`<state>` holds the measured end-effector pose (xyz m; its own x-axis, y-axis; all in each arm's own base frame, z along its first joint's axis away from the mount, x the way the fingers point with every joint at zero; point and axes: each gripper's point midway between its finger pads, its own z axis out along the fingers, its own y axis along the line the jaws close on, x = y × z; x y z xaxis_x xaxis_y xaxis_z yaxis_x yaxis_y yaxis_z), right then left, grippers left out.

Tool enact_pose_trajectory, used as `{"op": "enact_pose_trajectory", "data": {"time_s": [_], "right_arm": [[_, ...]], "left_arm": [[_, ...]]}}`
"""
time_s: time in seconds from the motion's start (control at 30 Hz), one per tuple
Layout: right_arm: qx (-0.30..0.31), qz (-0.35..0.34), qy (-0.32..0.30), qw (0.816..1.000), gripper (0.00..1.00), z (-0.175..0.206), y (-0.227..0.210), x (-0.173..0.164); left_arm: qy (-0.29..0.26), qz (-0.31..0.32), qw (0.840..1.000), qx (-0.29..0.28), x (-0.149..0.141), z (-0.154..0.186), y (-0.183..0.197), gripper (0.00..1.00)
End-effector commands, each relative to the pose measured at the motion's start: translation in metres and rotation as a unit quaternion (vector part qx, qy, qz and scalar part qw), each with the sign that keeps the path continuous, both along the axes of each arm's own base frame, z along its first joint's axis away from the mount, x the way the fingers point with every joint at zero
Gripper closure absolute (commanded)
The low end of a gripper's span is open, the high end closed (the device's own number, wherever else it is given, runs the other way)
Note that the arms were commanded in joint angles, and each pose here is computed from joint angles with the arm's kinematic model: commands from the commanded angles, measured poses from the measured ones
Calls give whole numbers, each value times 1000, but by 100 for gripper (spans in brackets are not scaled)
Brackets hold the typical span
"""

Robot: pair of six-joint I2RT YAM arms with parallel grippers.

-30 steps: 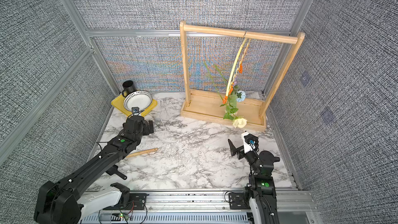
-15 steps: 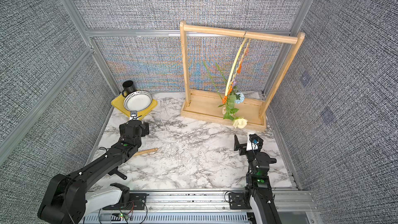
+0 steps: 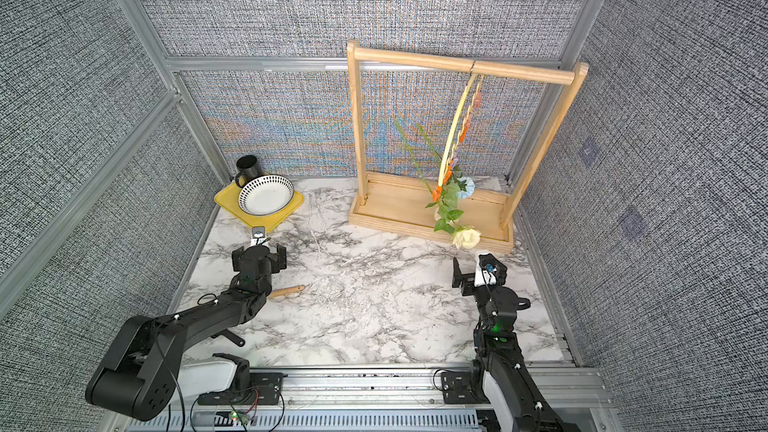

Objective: Dry the flowers on a clothes hanger
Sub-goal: Reset both arms

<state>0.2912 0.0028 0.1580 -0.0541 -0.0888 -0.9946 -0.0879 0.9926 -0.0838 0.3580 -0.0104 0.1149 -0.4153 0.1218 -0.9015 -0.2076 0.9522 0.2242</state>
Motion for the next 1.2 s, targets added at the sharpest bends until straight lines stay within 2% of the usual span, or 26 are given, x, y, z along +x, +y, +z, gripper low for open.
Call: {"op": "enact_pose_trajectory", "data": {"time_s": [0.0,0.2,0.33,0.4,0.47,1.03,1.17], "right_arm": [[-9,0,6,1000,1,-14,0,-7],[-17,22,13,1000,1,-16,7,-1],[-2,38,11,999,1,-14,13,6],[-1,43,14,999,1,-14,15,11],[-1,44,17,999,1,-14,15,19],[27,51,19,998,1,-11,19,64],[0,49,28,998,1,-26,28,73]], "left_arm": [[-19,-34,999,-18,14,12,-9,0],[-33,-75,997,-16,28,7,-8,1],[-18,-55,997,-48,36,-13,7,0],[-35,-40,997,-49,36,-15,13,0],[-23,-41,998,-49,35,-17,12,0],[-21,-40,998,-54,37,-18,14,0],[-21,-41,997,-54,37,-18,14,0]]}}
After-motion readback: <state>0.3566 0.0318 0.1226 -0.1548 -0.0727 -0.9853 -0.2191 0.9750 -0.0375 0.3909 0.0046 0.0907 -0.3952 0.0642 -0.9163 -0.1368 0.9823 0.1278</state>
